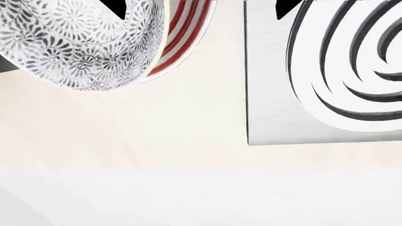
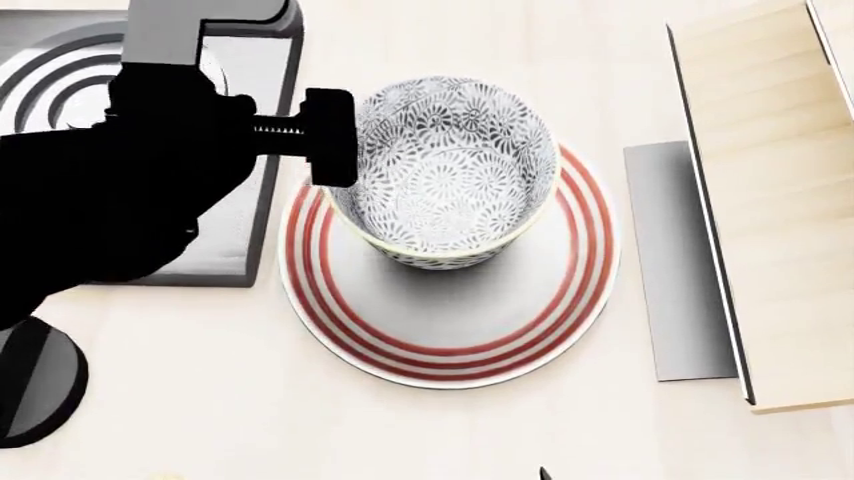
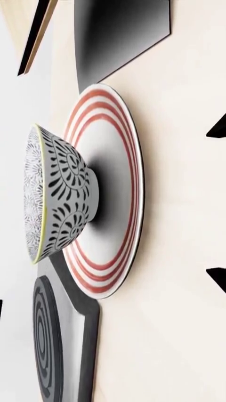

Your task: Pick up the akita bowl and put it on the plate.

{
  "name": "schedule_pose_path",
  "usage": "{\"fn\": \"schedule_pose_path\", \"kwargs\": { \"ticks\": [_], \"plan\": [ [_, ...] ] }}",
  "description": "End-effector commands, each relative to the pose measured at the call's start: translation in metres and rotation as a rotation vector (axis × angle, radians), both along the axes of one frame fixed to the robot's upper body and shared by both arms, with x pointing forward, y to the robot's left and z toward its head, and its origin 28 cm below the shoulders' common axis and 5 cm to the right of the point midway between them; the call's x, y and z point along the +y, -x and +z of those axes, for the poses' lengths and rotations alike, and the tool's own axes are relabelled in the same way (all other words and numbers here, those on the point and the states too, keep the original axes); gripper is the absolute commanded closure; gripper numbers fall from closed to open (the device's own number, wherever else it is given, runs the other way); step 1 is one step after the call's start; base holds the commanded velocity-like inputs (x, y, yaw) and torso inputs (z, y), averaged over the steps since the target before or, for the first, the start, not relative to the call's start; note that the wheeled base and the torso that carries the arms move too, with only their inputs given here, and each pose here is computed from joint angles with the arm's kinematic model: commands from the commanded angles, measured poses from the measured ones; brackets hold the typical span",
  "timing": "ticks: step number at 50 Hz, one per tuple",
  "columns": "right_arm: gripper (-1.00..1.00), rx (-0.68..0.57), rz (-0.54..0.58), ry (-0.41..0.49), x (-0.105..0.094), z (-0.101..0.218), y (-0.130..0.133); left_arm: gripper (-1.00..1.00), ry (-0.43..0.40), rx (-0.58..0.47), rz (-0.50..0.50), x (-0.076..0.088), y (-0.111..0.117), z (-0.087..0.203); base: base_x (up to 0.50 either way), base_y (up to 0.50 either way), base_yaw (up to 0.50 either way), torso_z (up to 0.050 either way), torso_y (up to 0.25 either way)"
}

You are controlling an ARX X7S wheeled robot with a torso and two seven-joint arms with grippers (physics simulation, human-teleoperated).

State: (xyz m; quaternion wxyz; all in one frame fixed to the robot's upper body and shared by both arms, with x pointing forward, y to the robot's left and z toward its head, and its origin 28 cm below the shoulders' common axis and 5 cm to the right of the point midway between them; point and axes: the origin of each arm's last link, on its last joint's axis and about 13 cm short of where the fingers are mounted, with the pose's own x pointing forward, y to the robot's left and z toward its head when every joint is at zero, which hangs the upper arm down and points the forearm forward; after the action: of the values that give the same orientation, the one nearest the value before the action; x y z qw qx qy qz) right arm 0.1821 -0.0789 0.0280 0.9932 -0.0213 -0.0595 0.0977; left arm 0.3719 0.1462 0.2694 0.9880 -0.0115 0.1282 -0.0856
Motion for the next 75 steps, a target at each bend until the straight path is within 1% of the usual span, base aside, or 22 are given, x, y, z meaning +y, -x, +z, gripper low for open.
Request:
{"fn": "schedule_pose_path", "kwargs": {
  "ticks": [1, 3, 5, 6, 10, 11, 12, 13, 15, 16, 21, 28, 31, 37, 49, 53, 60, 66, 67, 68, 70, 75],
  "plan": [
    [-1.0, 0.025, -0.002, 0.014, -0.001, -0.002, 0.002, -1.0, -0.061, -0.092, 0.047, 0.013, 0.01, 0.013, 0.0, 0.0, 0.0, 0.0, 0.0],
    [-1.0, 0.026, -0.003, 0.014, -0.001, -0.002, 0.002, -1.0, -0.046, -0.092, 0.043, 0.016, 0.012, 0.015, 0.0, 0.0, 0.0, 0.0, 0.0],
    [-1.0, 0.026, -0.007, 0.016, -0.001, -0.002, 0.001, -1.0, -0.069, -0.112, 0.068, 0.019, 0.013, 0.016, 0.0, 0.0, 0.0, 0.0, 0.0],
    [-1.0, 0.026, -0.007, 0.014, -0.001, -0.001, 0.001, -1.0, -0.059, -0.108, 0.06, 0.02, 0.014, 0.017, 0.0, 0.0, 0.0, 0.0, 0.0],
    [-1.0, 0.018, -0.01, 0.015, -0.001, 0.001, 0.001, -1.0, -0.072, -0.136, 0.082, 0.027, 0.017, 0.026, 0.0, 0.0, 0.0, 0.0, 0.0],
    [-1.0, 0.017, -0.01, 0.017, -0.001, 0.002, 0.001, -1.0, -0.066, -0.155, 0.07, 0.029, 0.018, 0.029, 0.0, 0.0, 0.0, 0.0, 0.0],
    [-1.0, 0.015, -0.011, 0.017, -0.001, 0.002, 0.0, -1.0, -0.08, -0.161, 0.092, 0.031, 0.019, 0.031, 0.0, 0.0, 0.0, 0.0, 0.0],
    [-1.0, 0.014, -0.011, 0.016, -0.002, 0.003, 0.0, -1.0, -0.076, -0.163, 0.087, 0.032, 0.02, 0.034, 0.0, 0.0, 0.0, 0.0, 0.0],
    [-1.0, 0.008, -0.013, 0.016, -0.002, 0.004, 0.0, -1.0, -0.103, -0.182, 0.103, 0.034, 0.022, 0.036, 0.0, 0.0, 0.0, 0.0, 0.0],
    [-1.0, 0.004, -0.015, 0.017, -0.002, 0.005, 0.0, -1.0, -0.09, -0.186, 0.099, 0.037, 0.024, 0.039, 0.0, 0.0, 0.0, 0.0, 0.0],
    [-1.0, -0.011, -0.026, 0.015, -0.004, 0.011, 0.0, -1.0, -0.094, -0.203, 0.121, 0.047, 0.029, 0.041, 0.0, 0.0, 0.0, 0.0, 0.0],
    [-1.0, -0.05, -0.05, 0.018, -0.007, 0.023, 0.0, -1.0, -0.098, -0.254, 0.164, 0.066, 0.045, 0.047, 0.0, 0.0, 0.0, 0.0, 0.0],
    [-1.0, -0.063, -0.057, 0.018, -0.008, 0.027, 0.0, -1.0, -0.101, -0.266, 0.182, 0.071, 0.051, 0.047, 0.0, 0.0, 0.0, 0.0, 0.0],
    [-1.0, -0.112, -0.087, 0.023, -0.012, 0.041, -0.001, -1.0, -0.12, -0.295, 0.217, 0.082, 0.06, 0.043, 0.0, 0.0, 0.0, 0.0, 0.0],
    [-1.0, -0.193, -0.127, 0.029, -0.018, 0.066, -0.001, -1.0, -0.082, -0.319, 0.259, 0.098, 0.075, 0.038, 0.0, 0.0, 0.0, 0.0, 0.0],
    [-1.0, -0.224, -0.142, 0.037, -0.02, 0.075, -0.001, -1.0, -0.088, -0.341, 0.281, 0.105, 0.081, 0.037, 0.0, 0.0, 0.0, 0.0, 0.0],
    [-1.0, -0.298, -0.183, 0.042, -0.026, 0.097, 0.001, -1.0, -0.081, -0.339, 0.307, 0.116, 0.087, 0.031, 0.0, 0.0, 0.0, 0.0, 0.0],
    [-1.0, -0.36, -0.218, 0.051, -0.03, 0.114, 0.004, -1.0, -0.092, -0.385, 0.325, 0.12, 0.103, 0.03, 0.0, 0.0, 0.0, 0.0, 0.0],
    [-1.0, -0.366, -0.222, 0.052, -0.031, 0.116, 0.004, -1.0, -0.093, -0.382, 0.325, 0.12, 0.105, 0.029, 0.0, 0.0, 0.0, 0.0, 0.0],
    [-1.0, -0.376, -0.23, 0.051, -0.032, 0.12, 0.005, -1.0, -0.115, -0.396, 0.322, 0.121, 0.108, 0.024, 0.0, 0.0, 0.0, 0.0, 0.0],
    [-1.0, -0.396, -0.235, 0.051, -0.033, 0.125, 0.008, -1.0, -0.098, -0.394, 0.314, 0.121, 0.113, 0.02, 0.0, 0.0, 0.0, 0.0, 0.0],
    [-1.0, -0.453, -0.256, 0.053, -0.035, 0.141, 0.016, -1.0, -0.108, -0.413, 0.308, 0.121, 0.124, 0.011, 0.0, 0.0, 0.0, 0.0, 0.0]
  ]
}}
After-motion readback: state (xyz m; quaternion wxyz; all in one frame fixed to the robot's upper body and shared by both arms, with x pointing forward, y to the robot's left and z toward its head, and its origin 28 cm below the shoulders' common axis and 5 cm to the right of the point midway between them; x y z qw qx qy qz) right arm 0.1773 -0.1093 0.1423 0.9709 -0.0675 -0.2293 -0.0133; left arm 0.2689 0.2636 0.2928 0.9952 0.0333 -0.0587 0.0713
